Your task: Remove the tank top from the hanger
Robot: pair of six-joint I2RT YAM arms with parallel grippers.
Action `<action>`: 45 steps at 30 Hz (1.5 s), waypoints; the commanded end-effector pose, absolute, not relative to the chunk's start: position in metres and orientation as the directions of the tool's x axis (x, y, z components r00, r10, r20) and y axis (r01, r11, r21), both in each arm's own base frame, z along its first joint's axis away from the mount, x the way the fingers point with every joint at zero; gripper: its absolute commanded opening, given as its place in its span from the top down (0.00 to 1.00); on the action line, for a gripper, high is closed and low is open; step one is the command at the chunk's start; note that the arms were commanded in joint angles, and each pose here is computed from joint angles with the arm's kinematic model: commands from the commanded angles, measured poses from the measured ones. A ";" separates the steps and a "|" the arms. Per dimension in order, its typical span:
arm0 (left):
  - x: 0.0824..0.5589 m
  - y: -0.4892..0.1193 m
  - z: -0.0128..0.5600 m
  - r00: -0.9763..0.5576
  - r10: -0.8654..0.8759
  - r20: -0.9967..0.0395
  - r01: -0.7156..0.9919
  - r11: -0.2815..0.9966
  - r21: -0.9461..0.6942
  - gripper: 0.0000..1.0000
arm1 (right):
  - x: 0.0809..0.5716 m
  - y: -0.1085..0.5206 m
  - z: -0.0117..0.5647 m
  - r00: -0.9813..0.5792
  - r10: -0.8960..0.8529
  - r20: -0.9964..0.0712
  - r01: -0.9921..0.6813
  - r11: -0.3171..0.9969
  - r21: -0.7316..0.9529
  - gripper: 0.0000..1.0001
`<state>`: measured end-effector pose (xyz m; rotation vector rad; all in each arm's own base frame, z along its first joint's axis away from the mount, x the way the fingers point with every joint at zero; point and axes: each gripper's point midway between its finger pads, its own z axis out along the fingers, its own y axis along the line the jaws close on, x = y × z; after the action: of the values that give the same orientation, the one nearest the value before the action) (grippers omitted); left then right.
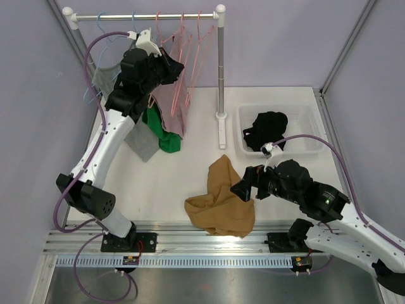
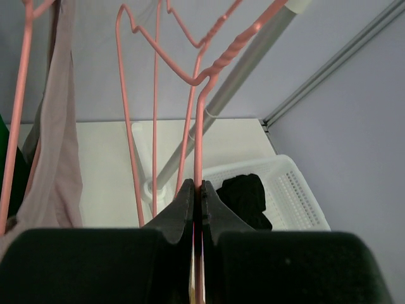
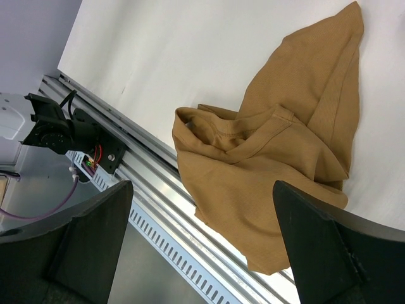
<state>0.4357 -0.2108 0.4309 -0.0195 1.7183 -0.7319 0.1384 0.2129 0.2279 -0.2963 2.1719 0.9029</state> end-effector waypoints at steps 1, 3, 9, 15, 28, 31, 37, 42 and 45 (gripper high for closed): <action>0.457 -0.210 0.470 -0.180 -0.403 -0.897 0.407 0.800 -0.441 1.00 | 0.141 0.210 0.245 -0.649 0.089 -0.755 -0.484 0.718 0.501 0.00; 0.467 -0.210 0.483 -0.163 -0.412 -0.897 0.412 0.797 -0.441 1.00 | 0.141 0.210 0.241 -0.654 0.086 -0.751 -0.481 0.720 0.501 0.00; 0.506 -0.220 0.471 -0.199 -0.411 -0.890 0.405 0.792 -0.457 1.00 | 0.138 0.215 0.229 -0.674 0.074 -0.735 -0.481 0.711 0.513 0.00; 0.505 -0.221 0.443 -0.246 -0.422 -0.873 0.382 0.785 -0.487 0.97 | 0.142 0.218 0.219 -0.681 0.051 -0.731 -0.479 0.724 0.497 0.00; 0.450 -0.201 0.488 -0.189 -0.408 -0.893 0.411 0.793 -0.449 0.22 | 0.152 0.236 0.198 -0.708 -0.024 -0.706 -0.485 0.743 0.461 0.01; 0.432 -0.190 0.495 -0.167 -0.402 -0.900 0.403 0.805 -0.434 0.01 | 0.159 0.240 0.188 -0.719 -0.047 -0.693 -0.469 0.768 0.436 0.00; 0.366 -0.171 0.511 -0.175 -0.389 -0.904 0.419 0.802 -0.426 0.01 | 0.174 0.244 0.155 -0.752 -0.134 -0.645 -0.431 0.841 0.328 0.01; 0.288 -0.133 0.488 -0.190 -0.378 -0.906 0.351 0.836 -0.422 0.01 | 0.184 0.249 0.121 -0.774 -0.191 -0.604 -0.387 0.897 0.212 0.00; 0.268 -0.109 0.436 -0.220 -0.377 -0.900 0.237 0.874 -0.424 0.01 | 0.179 0.259 0.102 -0.783 -0.243 -0.573 -0.392 0.907 0.152 0.00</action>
<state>0.2811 -0.1317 0.4793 -0.0332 1.6134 -0.6751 0.1693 0.2486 0.1003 -0.4593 2.5397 0.4369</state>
